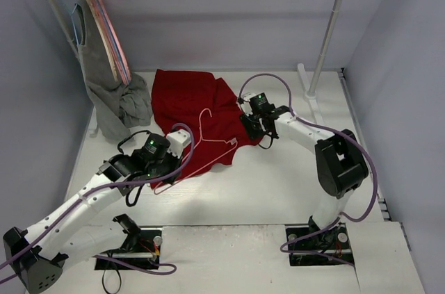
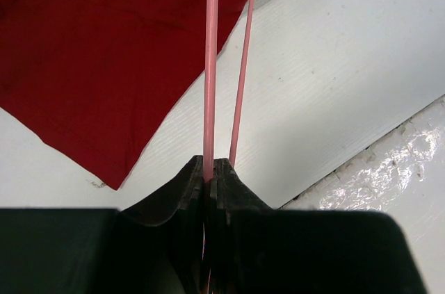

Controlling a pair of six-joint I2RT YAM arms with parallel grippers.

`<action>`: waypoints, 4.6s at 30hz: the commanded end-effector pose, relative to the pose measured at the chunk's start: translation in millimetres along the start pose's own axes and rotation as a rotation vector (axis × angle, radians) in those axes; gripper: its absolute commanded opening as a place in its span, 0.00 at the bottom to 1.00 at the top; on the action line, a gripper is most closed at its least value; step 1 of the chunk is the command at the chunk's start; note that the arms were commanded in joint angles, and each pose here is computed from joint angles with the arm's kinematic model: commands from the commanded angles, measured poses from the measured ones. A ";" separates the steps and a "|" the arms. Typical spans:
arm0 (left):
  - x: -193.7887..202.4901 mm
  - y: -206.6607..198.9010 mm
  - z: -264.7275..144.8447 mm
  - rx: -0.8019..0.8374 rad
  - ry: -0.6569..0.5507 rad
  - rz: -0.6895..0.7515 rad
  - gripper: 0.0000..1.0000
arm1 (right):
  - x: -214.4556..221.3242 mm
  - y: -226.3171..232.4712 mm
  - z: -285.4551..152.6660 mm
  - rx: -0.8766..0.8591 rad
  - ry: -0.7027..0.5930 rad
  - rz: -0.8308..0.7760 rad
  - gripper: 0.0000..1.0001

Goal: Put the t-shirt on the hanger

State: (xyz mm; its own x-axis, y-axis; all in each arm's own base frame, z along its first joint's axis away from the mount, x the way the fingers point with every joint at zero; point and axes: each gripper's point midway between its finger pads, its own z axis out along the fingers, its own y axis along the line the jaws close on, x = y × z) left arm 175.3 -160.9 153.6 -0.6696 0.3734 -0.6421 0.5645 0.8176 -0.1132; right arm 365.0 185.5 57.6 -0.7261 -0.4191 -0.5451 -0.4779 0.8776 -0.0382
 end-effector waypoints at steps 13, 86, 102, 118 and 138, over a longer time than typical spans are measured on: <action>-19.4 -3.8 -9.7 0.005 -0.034 -0.002 0.00 | 3.5 -7.3 23.3 0.052 0.021 -0.042 0.32; -121.6 -56.8 18.7 0.151 -0.529 0.207 0.00 | -120.2 19.3 -128.2 -0.136 -0.255 -0.062 0.00; -187.0 -80.9 5.1 0.249 -0.799 0.053 0.00 | -157.1 -1.1 -192.1 -0.064 -0.430 -0.072 0.00; -231.0 -84.4 -16.7 0.199 -0.956 -0.013 0.00 | -199.7 22.6 -266.3 -0.160 -0.620 -0.090 0.00; -269.3 -108.5 -41.2 0.350 -1.103 -0.092 0.00 | -211.7 76.1 -301.0 -0.282 -0.732 -0.113 0.21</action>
State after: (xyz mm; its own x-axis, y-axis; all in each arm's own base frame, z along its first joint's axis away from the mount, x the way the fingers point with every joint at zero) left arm 285.5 -326.0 296.3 -0.1370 -0.2179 -0.9663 0.6801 0.6886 -0.2517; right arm 344.7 260.7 379.0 -0.3062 -0.2387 -0.9216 -0.6712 0.7407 0.0312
